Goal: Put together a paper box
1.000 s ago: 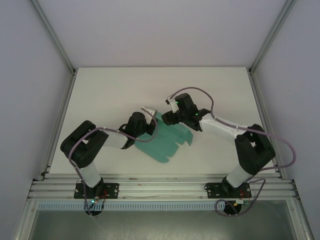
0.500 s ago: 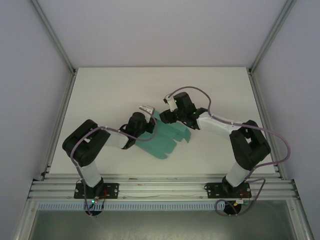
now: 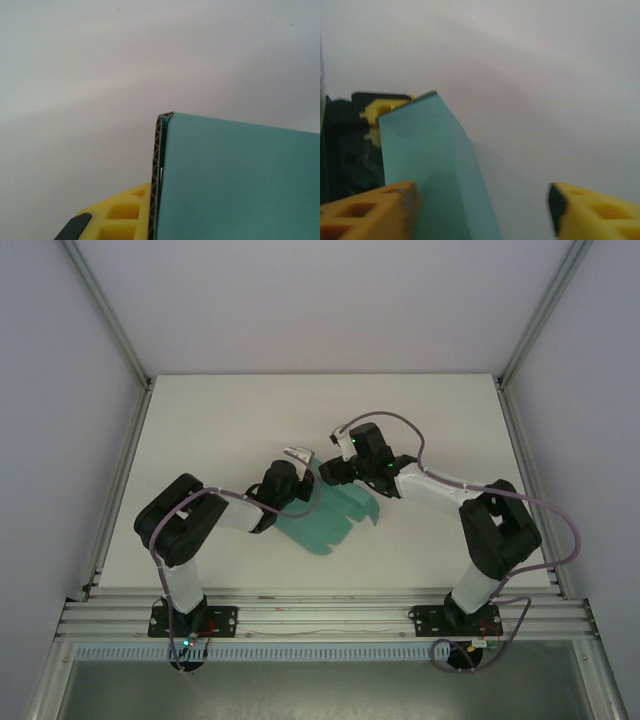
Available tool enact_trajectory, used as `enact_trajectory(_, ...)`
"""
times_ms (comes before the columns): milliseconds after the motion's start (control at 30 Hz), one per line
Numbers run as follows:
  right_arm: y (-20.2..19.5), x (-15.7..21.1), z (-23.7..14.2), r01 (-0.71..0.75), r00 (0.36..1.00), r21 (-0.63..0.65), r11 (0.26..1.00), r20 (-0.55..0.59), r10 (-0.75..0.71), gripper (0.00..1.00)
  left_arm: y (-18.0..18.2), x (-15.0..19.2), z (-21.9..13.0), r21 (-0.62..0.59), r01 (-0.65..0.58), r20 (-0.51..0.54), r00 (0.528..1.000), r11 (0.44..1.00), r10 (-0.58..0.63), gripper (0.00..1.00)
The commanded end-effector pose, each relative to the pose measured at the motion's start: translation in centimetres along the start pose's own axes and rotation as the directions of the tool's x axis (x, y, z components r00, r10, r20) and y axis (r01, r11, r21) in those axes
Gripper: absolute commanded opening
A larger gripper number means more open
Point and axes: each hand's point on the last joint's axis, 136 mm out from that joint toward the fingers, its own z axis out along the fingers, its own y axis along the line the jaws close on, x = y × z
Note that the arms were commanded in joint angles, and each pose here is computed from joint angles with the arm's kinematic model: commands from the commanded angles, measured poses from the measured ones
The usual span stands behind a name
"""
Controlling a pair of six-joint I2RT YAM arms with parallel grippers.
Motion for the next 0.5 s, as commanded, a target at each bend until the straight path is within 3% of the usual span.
enact_trajectory(0,-0.6,2.9,-2.5,-0.078,0.995,0.063,0.995,-0.064,0.082,0.81,1.5,0.8,-0.3,-0.079,0.078,-0.065,0.994,0.994,-0.083,0.00)
enact_trajectory(200,-1.7,0.6,-9.5,-0.169,0.976,0.059,0.984,0.151,0.159,0.94,2.5,1.4,-2.3,-0.047,0.283,-0.167,0.943,0.958,-0.287,0.00)
enact_trajectory(267,-1.1,1.0,-10.8,-0.183,0.966,-0.007,0.983,0.187,0.181,0.97,2.6,1.6,-2.9,-0.016,0.319,-0.183,0.931,0.948,-0.317,0.00)
enact_trajectory(367,0.8,1.3,-12.1,-0.138,0.964,-0.114,0.984,0.213,0.160,0.97,1.9,1.3,-3.5,0.034,0.326,-0.204,0.928,0.945,-0.312,0.00)
enact_trajectory(467,0.7,1.6,-11.6,-0.149,0.965,-0.117,0.982,0.198,0.170,0.90,0.9,0.6,-3.9,0.091,0.328,-0.219,0.928,0.940,-0.302,0.00)
